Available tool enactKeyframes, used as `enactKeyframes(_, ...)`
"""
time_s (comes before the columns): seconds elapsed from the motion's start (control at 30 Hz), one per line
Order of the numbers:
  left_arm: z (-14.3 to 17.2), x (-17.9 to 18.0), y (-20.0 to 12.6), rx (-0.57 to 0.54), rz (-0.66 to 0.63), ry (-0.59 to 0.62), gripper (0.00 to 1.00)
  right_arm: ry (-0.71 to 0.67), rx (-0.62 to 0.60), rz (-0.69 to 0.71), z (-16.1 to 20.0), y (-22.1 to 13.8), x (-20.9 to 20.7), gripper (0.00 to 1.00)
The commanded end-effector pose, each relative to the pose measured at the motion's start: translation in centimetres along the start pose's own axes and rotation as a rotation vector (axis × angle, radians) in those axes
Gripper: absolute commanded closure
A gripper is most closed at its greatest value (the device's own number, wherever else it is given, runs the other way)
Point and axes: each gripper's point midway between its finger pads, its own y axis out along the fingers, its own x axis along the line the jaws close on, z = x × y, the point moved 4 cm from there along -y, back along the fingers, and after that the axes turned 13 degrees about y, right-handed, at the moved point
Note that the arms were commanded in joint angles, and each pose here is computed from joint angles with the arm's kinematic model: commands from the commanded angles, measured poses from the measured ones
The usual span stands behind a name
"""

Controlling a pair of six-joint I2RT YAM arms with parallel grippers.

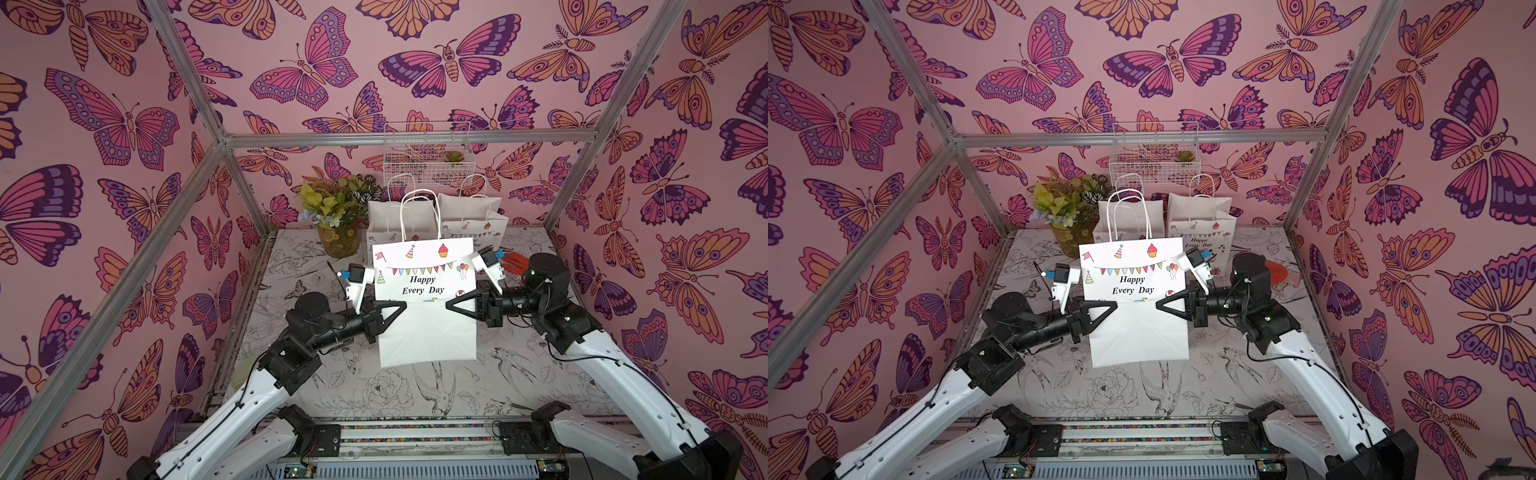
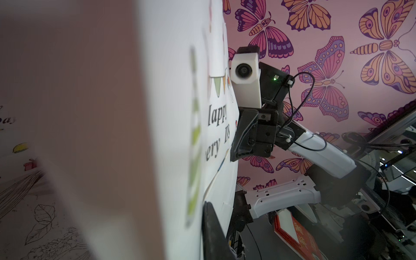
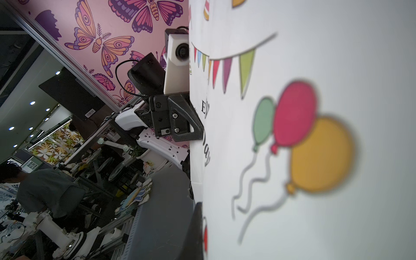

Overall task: Put away the paper bag
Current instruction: Press the paper bag, then place the paper bag at the center of the board.

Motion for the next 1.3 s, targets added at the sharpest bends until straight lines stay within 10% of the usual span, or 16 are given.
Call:
enactKeyframes(0.0, -0.3, 0.2, 0.1, -0.006, -0.010, 0.006, 0.99, -0.024, -0.005, 0.007, -0.1, -0.2, 0.2, 0.81)
enactKeyframes(0.1, 0.8, 0.7, -0.1, 0.074, -0.062, -0.032, 1.00, -0.026, -0.014, 0.099, -0.4, -0.5, -0.1, 0.36)
enactKeyframes(0.23, 2.3, 1.4, -0.7, 0.143, -0.130, -0.096, 1.00, -0.022, -0.053, 0.280, -1.6, -1.4, -0.6, 0.00)
enactKeyframes(0.7, 2.9, 1.2, 2.3, 0.193, -0.154, -0.247, 1.00, -0.011, -0.231, 0.634, -0.4, -8.0, 5.1, 0.01)
enactKeyframes(1.27, 11.1, 0.8, 12.6, 0.258, -0.182, -0.372, 1.00, -0.066, -0.436, 0.811, -1.5, -12.9, 10.3, 0.01)
